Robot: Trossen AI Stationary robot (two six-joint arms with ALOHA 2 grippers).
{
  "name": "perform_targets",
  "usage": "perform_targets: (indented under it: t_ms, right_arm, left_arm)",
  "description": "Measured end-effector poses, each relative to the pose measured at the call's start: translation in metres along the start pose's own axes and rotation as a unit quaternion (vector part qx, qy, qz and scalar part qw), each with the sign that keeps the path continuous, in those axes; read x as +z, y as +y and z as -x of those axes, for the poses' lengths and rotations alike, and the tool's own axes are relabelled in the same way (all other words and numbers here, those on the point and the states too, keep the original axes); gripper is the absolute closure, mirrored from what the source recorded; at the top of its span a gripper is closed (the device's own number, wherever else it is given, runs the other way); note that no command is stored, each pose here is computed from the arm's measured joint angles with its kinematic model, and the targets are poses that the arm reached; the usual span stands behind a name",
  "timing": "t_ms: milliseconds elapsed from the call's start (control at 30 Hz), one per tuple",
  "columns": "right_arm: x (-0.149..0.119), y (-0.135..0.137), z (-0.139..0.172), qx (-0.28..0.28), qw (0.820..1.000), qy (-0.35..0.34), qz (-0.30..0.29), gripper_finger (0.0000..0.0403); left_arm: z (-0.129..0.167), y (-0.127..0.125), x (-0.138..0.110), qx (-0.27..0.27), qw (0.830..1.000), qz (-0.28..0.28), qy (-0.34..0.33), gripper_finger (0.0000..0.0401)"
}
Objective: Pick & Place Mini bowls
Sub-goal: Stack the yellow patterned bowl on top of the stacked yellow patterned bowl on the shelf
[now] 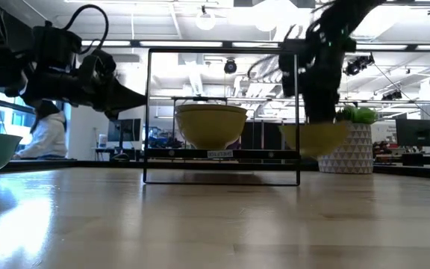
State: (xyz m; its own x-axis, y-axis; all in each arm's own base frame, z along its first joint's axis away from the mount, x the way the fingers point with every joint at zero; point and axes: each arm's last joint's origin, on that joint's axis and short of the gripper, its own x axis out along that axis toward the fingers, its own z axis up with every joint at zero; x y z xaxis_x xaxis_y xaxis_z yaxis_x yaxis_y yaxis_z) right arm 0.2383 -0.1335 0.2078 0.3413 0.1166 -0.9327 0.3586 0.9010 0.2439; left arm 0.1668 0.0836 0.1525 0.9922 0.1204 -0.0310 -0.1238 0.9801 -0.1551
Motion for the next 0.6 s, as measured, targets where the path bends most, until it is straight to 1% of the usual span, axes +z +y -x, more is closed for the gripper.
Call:
perform_targets:
  t_ms: [100,233,333,467,600]
  right_arm:
    - [0.009,0.004,0.026,-0.001,1.0,-0.023,-0.018,0.0397]
    - [0.033,0.013,0.066,-0.01,0.996,-0.077,-0.037,0.0395]
    - [0.054,0.017,0.083,-0.018,0.992,-0.11,-0.051,0.0397]
    - [0.079,0.028,0.084,-0.005,0.991,-0.124,-0.045,0.0395]
    - [0.101,0.04,0.065,0.049,0.992,-0.117,-0.028,0.0395]
  left_arm:
    - [0.0,0.0,0.0,-0.001,1.0,-0.002,-0.001,0.0401]
    - [0.0,0.0,0.0,0.001,1.0,-0.004,-0.002,0.0401]
    - [0.0,0.0,0.001,0.0,1.0,-0.005,-0.004,0.0401]
    - [0.0,0.0,0.002,0.0,1.0,-0.006,-0.008,0.0401]
    - [0.0,0.0,0.002,-0.001,1.0,-0.005,-0.008,0.0401]
